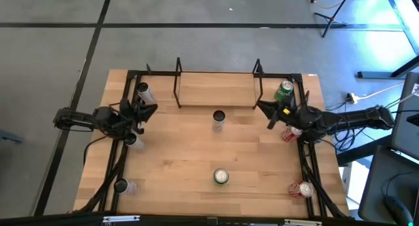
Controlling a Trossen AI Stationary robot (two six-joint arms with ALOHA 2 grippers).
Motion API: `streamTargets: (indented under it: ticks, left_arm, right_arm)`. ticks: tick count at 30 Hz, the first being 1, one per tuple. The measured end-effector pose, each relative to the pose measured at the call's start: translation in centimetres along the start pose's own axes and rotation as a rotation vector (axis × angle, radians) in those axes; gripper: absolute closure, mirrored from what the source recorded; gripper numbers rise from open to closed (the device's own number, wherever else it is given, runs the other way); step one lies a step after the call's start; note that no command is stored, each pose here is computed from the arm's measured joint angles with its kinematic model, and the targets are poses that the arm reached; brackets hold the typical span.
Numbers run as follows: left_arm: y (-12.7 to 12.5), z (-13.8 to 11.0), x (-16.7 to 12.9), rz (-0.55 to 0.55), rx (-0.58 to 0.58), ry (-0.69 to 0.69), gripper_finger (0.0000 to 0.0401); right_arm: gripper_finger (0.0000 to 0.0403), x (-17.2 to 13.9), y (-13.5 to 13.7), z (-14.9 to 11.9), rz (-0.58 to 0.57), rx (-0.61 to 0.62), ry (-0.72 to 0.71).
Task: Place canned beverage on shelf
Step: Put the white pink soda can on the shelf
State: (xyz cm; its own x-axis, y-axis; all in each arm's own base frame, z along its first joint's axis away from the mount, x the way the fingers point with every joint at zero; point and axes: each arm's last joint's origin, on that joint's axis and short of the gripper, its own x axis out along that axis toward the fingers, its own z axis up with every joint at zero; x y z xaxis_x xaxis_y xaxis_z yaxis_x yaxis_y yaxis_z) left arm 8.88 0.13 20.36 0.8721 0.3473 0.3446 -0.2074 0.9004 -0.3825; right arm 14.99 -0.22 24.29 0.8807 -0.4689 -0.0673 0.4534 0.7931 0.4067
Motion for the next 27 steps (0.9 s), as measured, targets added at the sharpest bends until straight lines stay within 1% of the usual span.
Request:
streamTargets:
  ticks: [4,7,10,13,15,18,21,24,27]
  left_arm:
    - [-0.1,0.4,0.0,-0.003,-0.02,-0.039,0.0365]
    - [0.0,0.6,0.0,0.015,-0.031,-0.065,0.0365]
    - [0.1,0.8,0.0,0.038,-0.034,-0.086,0.0365]
    - [0.2,0.8,0.1,0.048,-0.029,-0.092,0.0365]
    - [0.2,0.9,0.1,0.043,-0.027,-0.092,0.0365]
    - [0.2,0.9,0.1,0.044,-0.026,-0.092,0.0365]
    - [0.2,0.8,0.1,0.045,-0.026,-0.091,0.0365]
    - [0.2,0.8,0.1,0.045,-0.025,-0.09,0.0365]
    - [0.2,0.8,0.1,0.046,-0.025,-0.089,0.0365]
  right_arm:
    - [0.0327,2.5,2.0,1.2,-0.036,-0.079,0.053]
    - [0.03,4.5,3.2,2.2,0.021,-0.108,0.172]
    - [0.0253,6.5,3.8,3.5,0.051,-0.085,0.322]
    - [0.0195,8.7,4.2,4.7,0.065,-0.084,0.468]
    - [0.0157,10.2,4.3,5.2,0.067,-0.104,0.55]
    - [0.0107,12.2,5.0,5.5,0.067,-0.205,0.591]
    - [0.0071,14.0,5.6,5.2,0.083,-0.269,0.607]
    - [0.0051,15.3,5.9,4.5,0.106,-0.303,0.632]
    - [0.0044,16.2,5.9,3.7,0.102,-0.315,0.655]
